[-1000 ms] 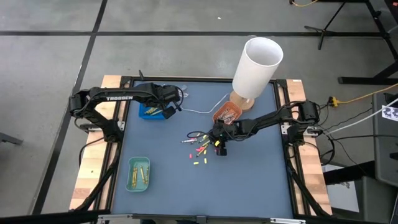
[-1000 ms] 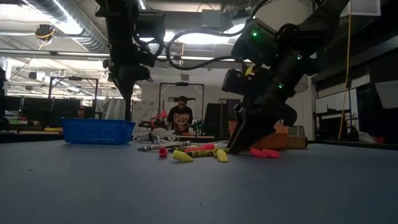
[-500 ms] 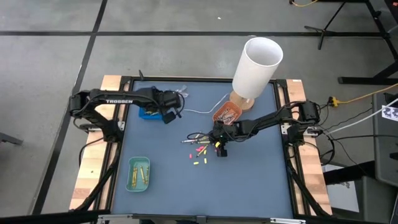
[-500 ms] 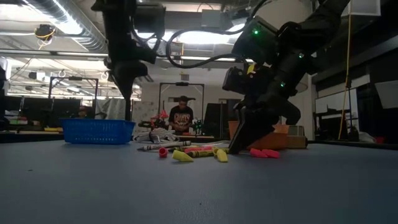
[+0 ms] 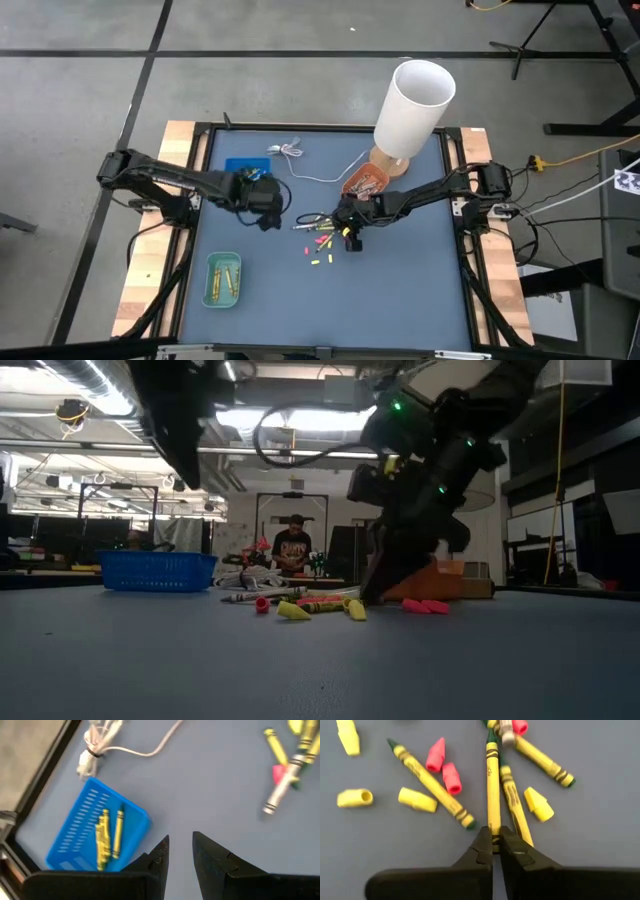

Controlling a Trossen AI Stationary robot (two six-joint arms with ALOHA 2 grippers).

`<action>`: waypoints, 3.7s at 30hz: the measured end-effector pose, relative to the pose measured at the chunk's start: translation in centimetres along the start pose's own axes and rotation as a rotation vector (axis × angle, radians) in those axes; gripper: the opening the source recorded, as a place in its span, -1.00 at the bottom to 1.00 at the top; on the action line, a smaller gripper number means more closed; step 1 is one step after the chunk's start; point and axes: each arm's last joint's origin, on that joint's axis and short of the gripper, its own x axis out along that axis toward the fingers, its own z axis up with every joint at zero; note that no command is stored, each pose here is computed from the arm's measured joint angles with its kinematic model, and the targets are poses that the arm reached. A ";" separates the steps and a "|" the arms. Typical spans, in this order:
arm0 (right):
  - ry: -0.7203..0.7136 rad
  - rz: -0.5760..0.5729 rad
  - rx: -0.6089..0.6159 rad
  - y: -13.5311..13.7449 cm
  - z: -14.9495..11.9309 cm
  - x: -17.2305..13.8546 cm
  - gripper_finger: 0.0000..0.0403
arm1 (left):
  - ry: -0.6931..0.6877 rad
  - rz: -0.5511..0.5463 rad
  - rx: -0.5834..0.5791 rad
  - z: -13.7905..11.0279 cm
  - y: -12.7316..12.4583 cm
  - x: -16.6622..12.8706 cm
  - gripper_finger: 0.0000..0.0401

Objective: Sort crayons
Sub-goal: Put the green crayon into the blue bin, then put the gray crayon into the orange bin

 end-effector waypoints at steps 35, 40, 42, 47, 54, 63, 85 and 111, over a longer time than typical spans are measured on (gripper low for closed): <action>-0.650 -0.233 -0.123 -7.3 13.8 -6.7 -0.88 | -0.097 -0.299 0.074 -9.4 -7.3 -7.6 -0.66; -0.733 -0.251 -0.121 -8.7 14.0 -4.2 -0.88 | -0.103 -0.312 0.067 -9.4 -7.5 -7.6 -0.66; -0.735 -0.258 -0.117 -9.1 14.1 -3.2 -0.88 | -0.104 -0.312 0.066 -9.4 -7.5 -7.6 -0.66; -0.716 -0.261 -0.111 -10.0 14.9 0.1 -0.88 | -0.106 -0.315 0.064 -9.4 -7.5 -7.6 -0.66; -0.715 -0.283 -0.108 -10.9 16.3 4.0 -0.88 | -0.114 -0.325 0.056 -9.3 -7.6 -7.7 -0.66; -0.691 -0.374 -0.100 -11.9 16.6 6.5 -0.87 | -0.122 -0.337 0.047 -9.2 -7.7 -7.7 -0.66; -0.630 -0.375 -0.082 -13.3 15.7 7.2 -0.87 | -0.122 -0.338 0.047 -9.2 -7.7 -7.7 -0.66; -0.442 -0.330 -0.074 -12.8 15.1 6.0 -0.18 | -0.259 -0.273 0.019 -8.8 -7.6 -7.8 -0.66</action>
